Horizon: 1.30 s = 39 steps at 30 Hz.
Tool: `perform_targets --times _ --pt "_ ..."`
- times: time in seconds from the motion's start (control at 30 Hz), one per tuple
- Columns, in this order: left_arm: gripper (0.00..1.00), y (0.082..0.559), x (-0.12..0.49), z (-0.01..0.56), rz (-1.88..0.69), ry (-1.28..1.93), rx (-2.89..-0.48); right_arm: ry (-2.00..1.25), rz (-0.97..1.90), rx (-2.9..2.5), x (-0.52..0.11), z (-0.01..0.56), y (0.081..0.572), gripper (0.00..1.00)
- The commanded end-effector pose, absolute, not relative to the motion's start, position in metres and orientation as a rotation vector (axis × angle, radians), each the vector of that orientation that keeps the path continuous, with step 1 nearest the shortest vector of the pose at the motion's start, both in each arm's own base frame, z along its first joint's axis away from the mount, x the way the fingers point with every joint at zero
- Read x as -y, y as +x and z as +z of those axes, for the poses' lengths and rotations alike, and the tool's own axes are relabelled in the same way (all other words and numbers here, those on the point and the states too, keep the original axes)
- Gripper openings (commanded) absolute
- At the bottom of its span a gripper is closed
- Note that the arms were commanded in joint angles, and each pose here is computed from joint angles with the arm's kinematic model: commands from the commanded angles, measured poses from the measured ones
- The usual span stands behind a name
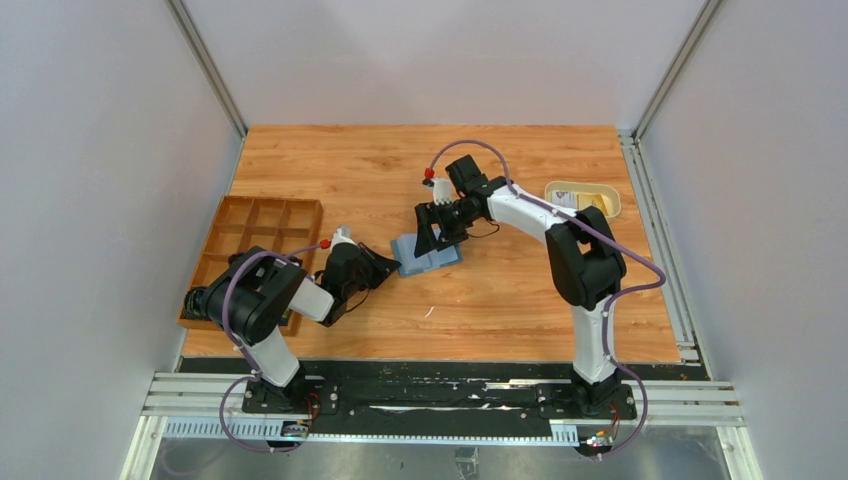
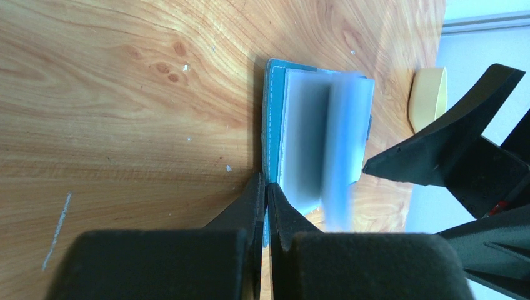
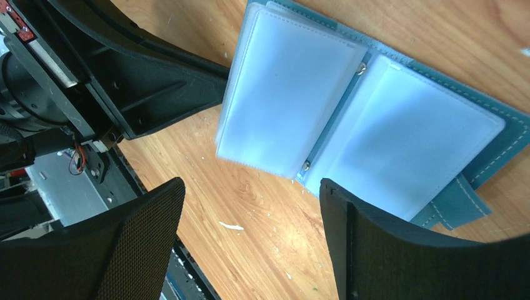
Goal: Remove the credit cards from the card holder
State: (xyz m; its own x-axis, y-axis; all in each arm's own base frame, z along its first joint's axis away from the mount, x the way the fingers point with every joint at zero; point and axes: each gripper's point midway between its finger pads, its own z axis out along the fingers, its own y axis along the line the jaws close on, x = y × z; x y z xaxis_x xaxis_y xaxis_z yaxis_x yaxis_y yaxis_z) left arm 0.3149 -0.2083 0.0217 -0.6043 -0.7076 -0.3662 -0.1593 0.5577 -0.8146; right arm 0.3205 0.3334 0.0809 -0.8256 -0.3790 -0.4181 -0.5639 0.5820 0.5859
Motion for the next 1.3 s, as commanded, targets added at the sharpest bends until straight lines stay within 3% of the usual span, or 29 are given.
perform_targets --times 0.0,0.37,0.67,1.03,1.27 --pt "0.0 0.306 0.207 0.003 -0.942 -0.669 -2.164 -0.818 0.987 -2.598 -0.338 0.071 0.323 0.83" --pt "0.0 0.306 0.208 0.002 -0.943 -0.667 -2.168 -0.929 0.519 -2.63 -0.366 0.057 0.332 0.89" --pt "0.0 0.305 0.205 0.001 -0.932 -0.674 -2.167 -0.83 0.124 -2.613 -0.347 0.044 0.35 0.91" --pt "0.0 0.302 0.201 -0.002 -0.903 -0.686 -2.178 -0.863 0.037 -2.631 -0.332 0.023 0.348 0.92" --pt "0.0 0.303 0.202 -0.003 -0.901 -0.684 -2.183 -0.834 0.185 -2.594 -0.354 0.04 0.352 0.93"
